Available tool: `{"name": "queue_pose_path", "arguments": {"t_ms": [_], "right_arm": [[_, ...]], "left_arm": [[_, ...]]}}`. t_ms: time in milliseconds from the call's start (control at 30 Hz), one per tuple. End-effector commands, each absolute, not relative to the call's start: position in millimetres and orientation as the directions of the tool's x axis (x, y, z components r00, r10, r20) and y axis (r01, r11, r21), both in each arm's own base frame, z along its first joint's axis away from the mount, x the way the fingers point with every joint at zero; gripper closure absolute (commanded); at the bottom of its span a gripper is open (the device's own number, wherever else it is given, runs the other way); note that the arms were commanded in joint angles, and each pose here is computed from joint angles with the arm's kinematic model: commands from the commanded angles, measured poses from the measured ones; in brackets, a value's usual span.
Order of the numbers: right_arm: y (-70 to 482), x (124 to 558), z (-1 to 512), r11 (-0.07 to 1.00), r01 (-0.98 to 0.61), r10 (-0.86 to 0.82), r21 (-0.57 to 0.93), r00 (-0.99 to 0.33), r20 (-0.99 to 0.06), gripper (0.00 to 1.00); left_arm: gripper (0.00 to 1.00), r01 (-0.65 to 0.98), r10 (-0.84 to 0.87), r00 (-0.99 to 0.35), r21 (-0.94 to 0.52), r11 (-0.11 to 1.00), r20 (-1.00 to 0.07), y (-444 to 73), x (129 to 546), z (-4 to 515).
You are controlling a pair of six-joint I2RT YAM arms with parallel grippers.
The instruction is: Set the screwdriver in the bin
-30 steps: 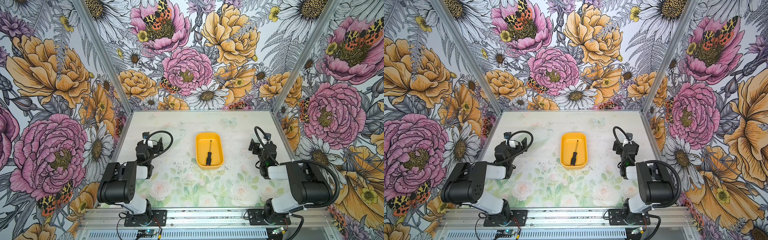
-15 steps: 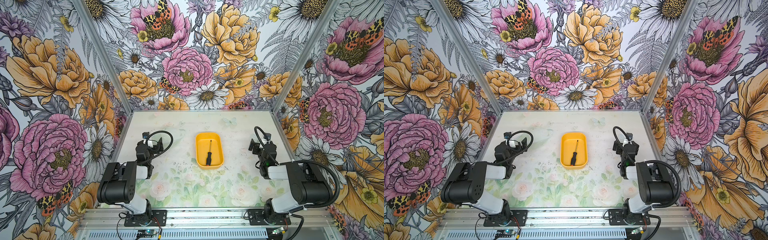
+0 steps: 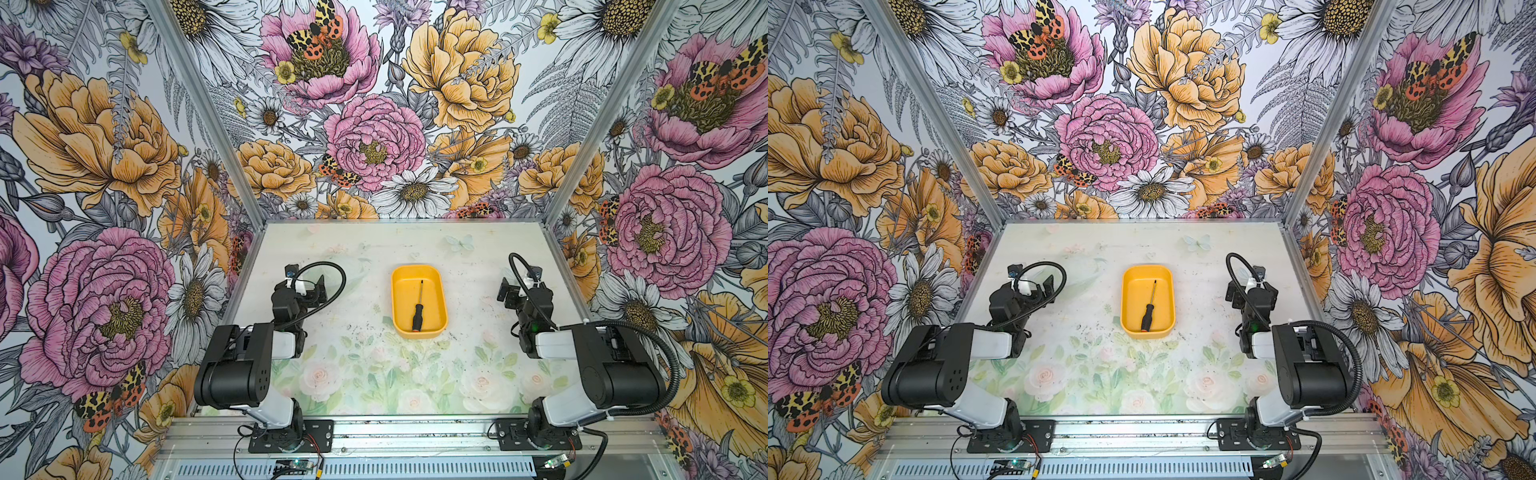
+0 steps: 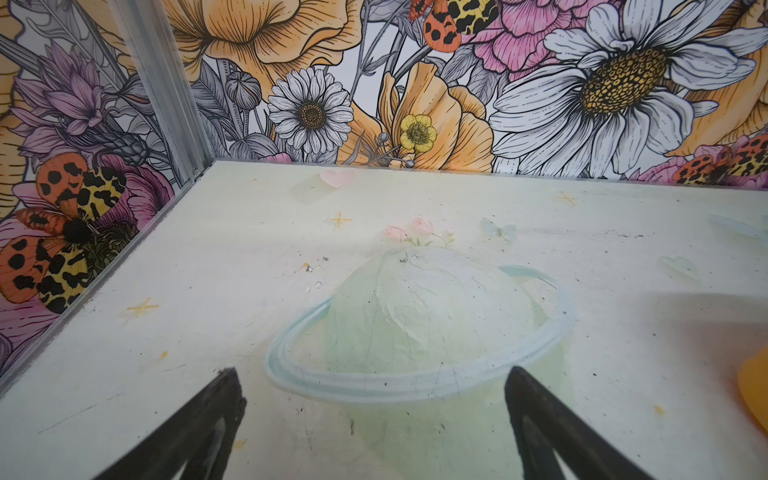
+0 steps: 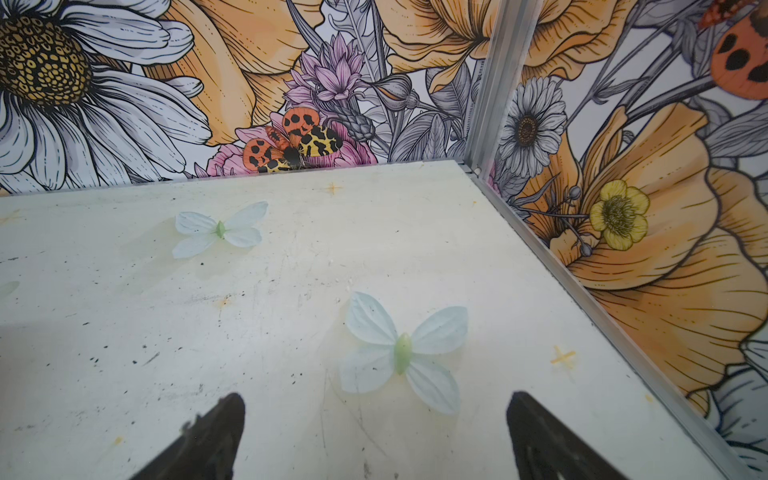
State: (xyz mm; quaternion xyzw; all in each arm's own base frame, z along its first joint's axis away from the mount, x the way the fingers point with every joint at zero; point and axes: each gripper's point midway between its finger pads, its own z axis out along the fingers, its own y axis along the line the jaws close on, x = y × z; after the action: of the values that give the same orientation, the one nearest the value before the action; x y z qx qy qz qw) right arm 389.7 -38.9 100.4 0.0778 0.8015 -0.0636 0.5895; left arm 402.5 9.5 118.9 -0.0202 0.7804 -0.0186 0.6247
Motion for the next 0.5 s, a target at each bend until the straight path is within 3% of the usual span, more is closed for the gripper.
{"name": "queue_pose_path", "arguments": {"t_ms": [0, 467], "right_arm": [[-39.6, 396.6, 114.5, 0.978, 0.208, 0.045, -0.007, -0.248, -0.968, 0.01], [-39.5, 396.8, 114.7, 0.978, 0.208, 0.045, -0.008, -0.248, -0.968, 0.00]], "left_arm": [[0.01, 0.004, -0.051, -0.182, -0.052, 0.999, -0.982, 7.2, 407.0, 130.2], [0.01, 0.003, -0.049, -0.184, -0.051, 0.999, -0.982, 6.7, 406.6, 129.4]]}}
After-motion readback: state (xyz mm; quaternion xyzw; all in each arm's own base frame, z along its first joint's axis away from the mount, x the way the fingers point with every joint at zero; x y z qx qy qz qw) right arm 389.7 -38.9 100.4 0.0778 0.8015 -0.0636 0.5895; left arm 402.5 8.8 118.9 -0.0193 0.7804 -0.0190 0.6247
